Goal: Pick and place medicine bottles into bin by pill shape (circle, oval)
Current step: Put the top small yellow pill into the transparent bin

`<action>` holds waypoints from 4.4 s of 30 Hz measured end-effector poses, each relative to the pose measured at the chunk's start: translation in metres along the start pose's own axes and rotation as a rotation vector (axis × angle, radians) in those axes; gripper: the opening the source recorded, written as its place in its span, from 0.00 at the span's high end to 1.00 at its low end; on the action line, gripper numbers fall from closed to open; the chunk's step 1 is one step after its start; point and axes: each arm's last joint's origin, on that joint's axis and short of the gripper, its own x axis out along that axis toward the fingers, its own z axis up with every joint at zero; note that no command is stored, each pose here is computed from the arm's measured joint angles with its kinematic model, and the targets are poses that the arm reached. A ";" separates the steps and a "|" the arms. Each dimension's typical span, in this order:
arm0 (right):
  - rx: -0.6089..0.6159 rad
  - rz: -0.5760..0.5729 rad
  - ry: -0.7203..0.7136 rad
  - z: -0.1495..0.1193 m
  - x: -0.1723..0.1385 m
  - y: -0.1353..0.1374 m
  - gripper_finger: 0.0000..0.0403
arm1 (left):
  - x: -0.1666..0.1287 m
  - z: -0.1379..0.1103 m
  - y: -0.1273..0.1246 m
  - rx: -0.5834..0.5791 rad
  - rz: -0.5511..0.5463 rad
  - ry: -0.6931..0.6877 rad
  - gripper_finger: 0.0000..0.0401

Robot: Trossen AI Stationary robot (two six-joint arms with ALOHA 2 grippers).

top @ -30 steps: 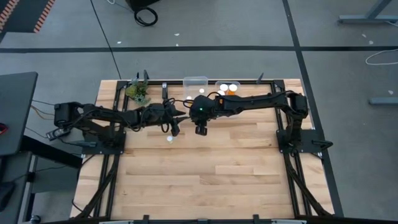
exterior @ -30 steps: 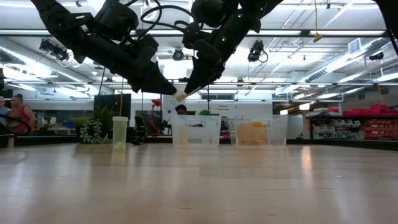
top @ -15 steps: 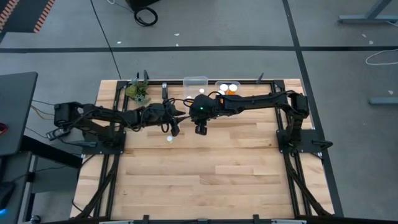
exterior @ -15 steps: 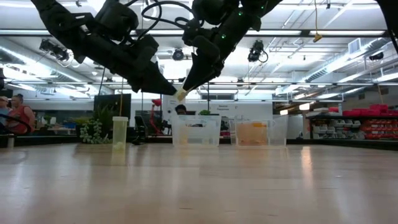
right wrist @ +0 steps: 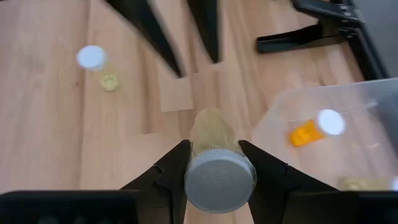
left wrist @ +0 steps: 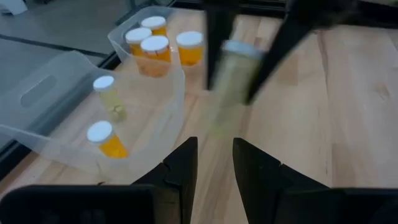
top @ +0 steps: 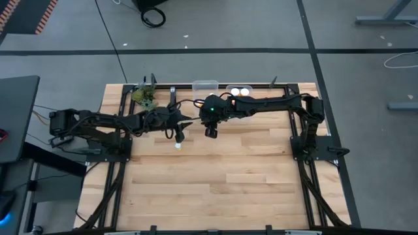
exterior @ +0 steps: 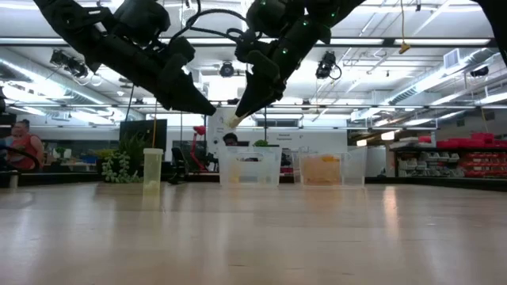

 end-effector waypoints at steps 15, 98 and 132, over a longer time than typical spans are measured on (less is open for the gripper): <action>0.079 -0.089 0.065 -0.007 -0.006 -0.058 0.66 | -0.003 -0.012 -0.017 0.057 -0.064 0.117 0.73; 0.162 0.010 0.506 0.009 0.052 -0.123 0.66 | -0.028 -0.038 -0.001 0.030 -0.022 0.116 0.93; 0.166 0.056 0.482 -0.005 0.076 -0.130 0.66 | -0.028 -0.038 -0.001 0.028 -0.024 0.123 0.93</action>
